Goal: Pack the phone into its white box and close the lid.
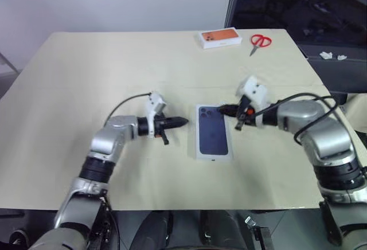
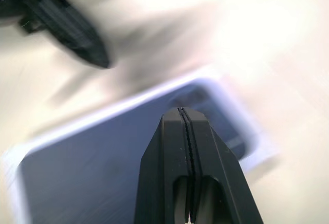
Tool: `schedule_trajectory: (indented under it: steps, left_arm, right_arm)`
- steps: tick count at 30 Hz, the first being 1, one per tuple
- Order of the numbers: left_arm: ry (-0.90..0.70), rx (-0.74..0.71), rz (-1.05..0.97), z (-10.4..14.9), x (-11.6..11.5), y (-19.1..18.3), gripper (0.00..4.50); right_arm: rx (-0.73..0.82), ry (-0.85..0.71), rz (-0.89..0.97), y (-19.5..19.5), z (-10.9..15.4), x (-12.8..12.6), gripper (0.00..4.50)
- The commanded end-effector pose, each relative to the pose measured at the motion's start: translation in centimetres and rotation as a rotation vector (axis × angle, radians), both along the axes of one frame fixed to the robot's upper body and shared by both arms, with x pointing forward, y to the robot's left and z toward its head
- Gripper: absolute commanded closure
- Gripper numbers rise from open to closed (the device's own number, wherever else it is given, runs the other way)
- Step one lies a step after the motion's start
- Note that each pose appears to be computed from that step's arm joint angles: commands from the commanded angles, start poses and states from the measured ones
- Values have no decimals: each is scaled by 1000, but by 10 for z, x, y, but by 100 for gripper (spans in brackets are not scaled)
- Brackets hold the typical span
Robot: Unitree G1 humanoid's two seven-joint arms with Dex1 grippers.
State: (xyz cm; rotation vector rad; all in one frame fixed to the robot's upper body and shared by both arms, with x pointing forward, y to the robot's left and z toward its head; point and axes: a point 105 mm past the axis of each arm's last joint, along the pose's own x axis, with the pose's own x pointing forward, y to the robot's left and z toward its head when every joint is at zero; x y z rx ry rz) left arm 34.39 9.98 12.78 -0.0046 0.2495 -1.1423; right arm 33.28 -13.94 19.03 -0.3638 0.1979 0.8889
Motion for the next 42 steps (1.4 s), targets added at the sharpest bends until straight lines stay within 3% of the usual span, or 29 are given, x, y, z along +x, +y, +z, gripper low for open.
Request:
schedule_trajectory:
  steps: [1,5,9,20,27,37,39,42]
  left_arm:
    - [-90,-24,19,30,-1,23,450]
    - [-121,-1,62,39,-8,52,450]
    - [-133,34,90,35,-25,77,450]
    - [-126,147,286,21,-57,158,450]
    - [-77,141,336,3,-65,172,450]
    - [-31,131,338,3,-64,170,450]
    - [-19,138,374,2,-61,174,395]
    - [-33,149,394,4,-57,175,273]
  right_arm:
    - [73,-137,-1,-5,26,1,447]
    - [77,-135,44,-9,19,-7,447]
    - [-20,-171,120,-17,1,-26,447]
    - [-38,-119,52,-85,-17,-47,447]
    - [-72,-140,65,-88,-25,-50,447]
    - [-51,-120,86,-81,-27,-49,447]
    - [-54,-130,83,-80,-25,-47,396]
    - [-53,-142,79,-79,-22,-44,266]
